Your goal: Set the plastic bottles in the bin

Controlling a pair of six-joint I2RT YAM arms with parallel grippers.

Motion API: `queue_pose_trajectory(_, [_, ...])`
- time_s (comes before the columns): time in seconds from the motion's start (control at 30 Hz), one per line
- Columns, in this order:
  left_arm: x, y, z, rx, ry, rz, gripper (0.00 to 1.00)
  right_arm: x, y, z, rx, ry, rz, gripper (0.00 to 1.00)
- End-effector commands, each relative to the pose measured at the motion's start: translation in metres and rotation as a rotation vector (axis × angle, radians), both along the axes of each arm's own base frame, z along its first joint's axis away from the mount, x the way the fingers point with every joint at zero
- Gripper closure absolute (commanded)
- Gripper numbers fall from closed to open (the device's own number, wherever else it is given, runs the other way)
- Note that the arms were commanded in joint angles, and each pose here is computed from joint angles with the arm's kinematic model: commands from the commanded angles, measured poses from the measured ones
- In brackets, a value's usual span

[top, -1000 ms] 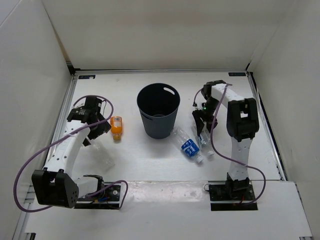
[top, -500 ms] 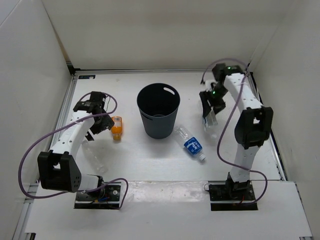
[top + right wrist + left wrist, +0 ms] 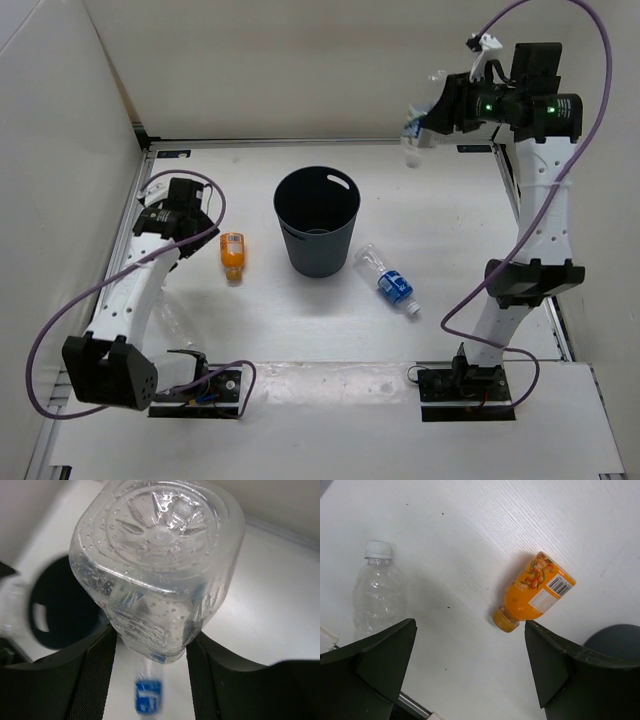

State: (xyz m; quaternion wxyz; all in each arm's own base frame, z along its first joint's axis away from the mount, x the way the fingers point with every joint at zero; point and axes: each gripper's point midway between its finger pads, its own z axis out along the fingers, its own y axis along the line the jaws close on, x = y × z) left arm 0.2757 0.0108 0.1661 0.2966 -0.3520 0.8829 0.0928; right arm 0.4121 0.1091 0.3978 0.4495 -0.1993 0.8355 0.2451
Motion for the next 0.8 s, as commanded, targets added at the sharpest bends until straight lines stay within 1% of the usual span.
queue_pose_trajectory(0.0, [-0.011,0.015,0.022,0.047,-0.067,0.074,0.0,-0.024,0.054,0.072,0.317,-0.145,0.296,1.0])
queue_pose_trajectory(0.03, [-0.017,0.018,0.022,0.053,-0.055,0.08,0.0,-0.025,0.062,0.07,0.349,-0.13,0.325,1.0])
queue_pose_trajectory(0.07, [-0.02,0.019,0.021,0.05,-0.049,0.091,0.0,-0.027,0.073,0.086,0.389,-0.183,0.383,1.0])
queue_pose_trajectory(0.1, [-0.025,0.023,0.021,0.051,-0.038,0.105,0.0,-0.04,0.097,0.085,0.4,-0.169,0.455,1.0])
queue_pose_trajectory(0.17, [-0.032,0.026,0.018,0.047,-0.026,0.138,0.0,-0.051,0.113,0.087,0.404,-0.194,0.555,1.0])
queue_pose_trajectory(0.2, [-0.034,0.031,0.019,0.046,-0.03,0.162,0.0,-0.063,0.128,0.078,0.43,-0.143,0.627,1.0])
queue_pose_trajectory(0.23, [-0.038,0.032,0.016,0.039,-0.02,0.173,0.0,-0.066,0.131,0.075,0.446,-0.124,0.651,1.0])
queue_pose_trajectory(0.3, [-0.04,0.033,0.014,0.023,-0.023,0.194,0.0,-0.071,0.138,0.076,0.441,-0.181,0.74,1.0])
queue_pose_trajectory(0.33, [-0.043,0.031,0.012,0.002,-0.011,0.199,0.0,-0.074,0.141,0.07,0.436,-0.171,0.759,1.0])
queue_pose_trajectory(0.43, [-0.049,0.031,0.006,-0.04,0.018,0.227,0.0,-0.102,0.149,0.052,0.4,-0.19,0.901,0.99])
queue_pose_trajectory(0.47, [-0.05,0.031,0.004,-0.045,0.025,0.229,0.0,-0.103,0.15,0.048,0.377,-0.203,0.899,0.94])
queue_pose_trajectory(0.5, [-0.055,0.031,0.0,-0.05,0.051,0.237,0.0,-0.104,0.15,0.034,0.327,-0.224,0.903,0.78])
queue_pose_trajectory(0.53, [-0.055,0.032,0.0,-0.052,0.054,0.245,0.0,-0.107,0.155,0.022,0.312,-0.203,0.91,0.7])
queue_pose_trajectory(0.57, [-0.056,0.031,-0.002,-0.059,0.058,0.25,0.0,-0.104,0.154,0.005,0.241,-0.228,0.906,0.65])
queue_pose_trajectory(0.6, [-0.058,0.029,-0.005,-0.07,0.074,0.244,0.0,-0.104,0.155,-0.011,0.221,-0.203,0.91,0.56])
queue_pose_trajectory(0.63, [-0.06,0.033,-0.005,-0.08,0.078,0.269,0.0,-0.107,0.159,-0.017,0.186,-0.241,0.94,0.54])
queue_pose_trajectory(0.7, [-0.062,0.029,-0.007,-0.107,0.099,0.26,0.0,-0.106,0.159,-0.029,0.136,-0.238,0.935,0.48])
queue_pose_trajectory(0.73, [-0.063,0.029,-0.009,-0.107,0.112,0.255,0.0,-0.106,0.162,-0.037,0.136,-0.212,0.935,0.48])
queue_pose_trajectory(0.77, [-0.063,0.029,-0.008,-0.11,0.116,0.25,0.0,-0.102,0.164,-0.037,0.124,-0.233,0.925,0.48])
